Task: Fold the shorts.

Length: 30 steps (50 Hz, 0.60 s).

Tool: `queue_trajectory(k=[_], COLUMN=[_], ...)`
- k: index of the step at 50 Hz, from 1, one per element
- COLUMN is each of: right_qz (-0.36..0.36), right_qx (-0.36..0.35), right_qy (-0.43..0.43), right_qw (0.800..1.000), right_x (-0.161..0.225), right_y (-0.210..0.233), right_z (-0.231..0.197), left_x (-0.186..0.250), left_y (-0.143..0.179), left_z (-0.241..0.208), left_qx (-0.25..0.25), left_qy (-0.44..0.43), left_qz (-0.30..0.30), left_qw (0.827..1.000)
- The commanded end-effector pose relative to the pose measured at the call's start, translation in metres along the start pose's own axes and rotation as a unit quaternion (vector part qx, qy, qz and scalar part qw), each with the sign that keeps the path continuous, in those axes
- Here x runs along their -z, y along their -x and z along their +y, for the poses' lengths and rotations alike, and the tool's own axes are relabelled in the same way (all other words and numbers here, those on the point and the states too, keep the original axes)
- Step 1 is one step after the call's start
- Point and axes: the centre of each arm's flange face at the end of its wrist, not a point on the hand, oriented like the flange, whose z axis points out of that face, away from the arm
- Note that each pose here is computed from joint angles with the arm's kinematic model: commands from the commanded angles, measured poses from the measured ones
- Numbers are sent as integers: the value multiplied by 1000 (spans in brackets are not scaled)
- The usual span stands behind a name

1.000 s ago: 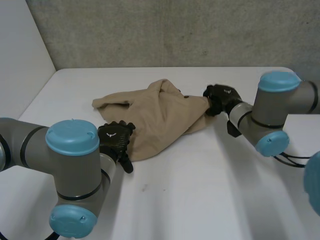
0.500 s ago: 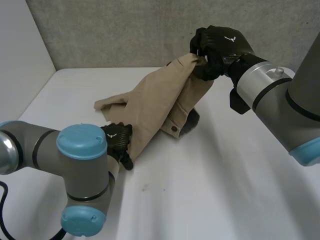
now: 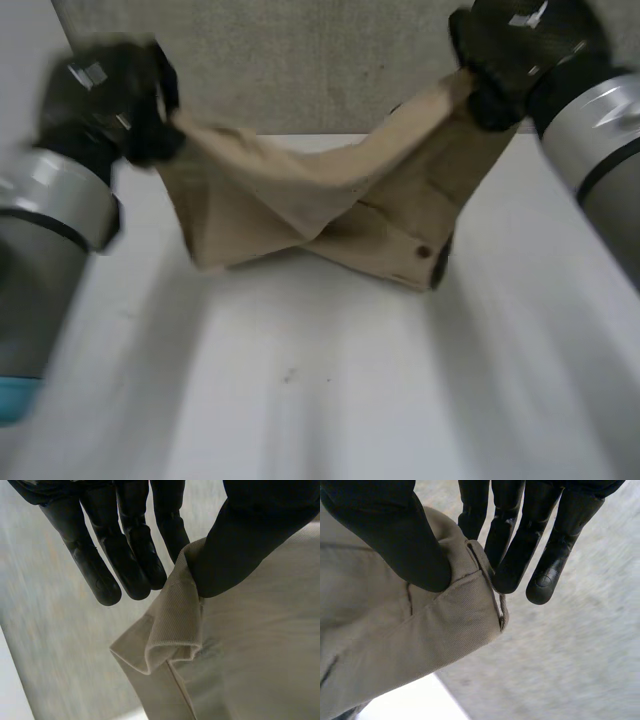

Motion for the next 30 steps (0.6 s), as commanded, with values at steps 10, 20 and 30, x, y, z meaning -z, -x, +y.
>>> queue_trajectory(k=[10,20,30], right_qz=[72,-8,-87], right_qx=[76,80,68], right_qy=[-97,43,184], right_qw=[990,996,977], right_x=[81,37,-17], right_y=[-55,-22,32], right_z=[-102,-23,94], left_x=[63,-8,-69], left_y=[29,20,7], left_z=[-175,-55,95], left_qx=[-25,-39,-49], left_qy=[-221,-31,144], left_qz=[-6,15,32], left_qw=[975,999,988])
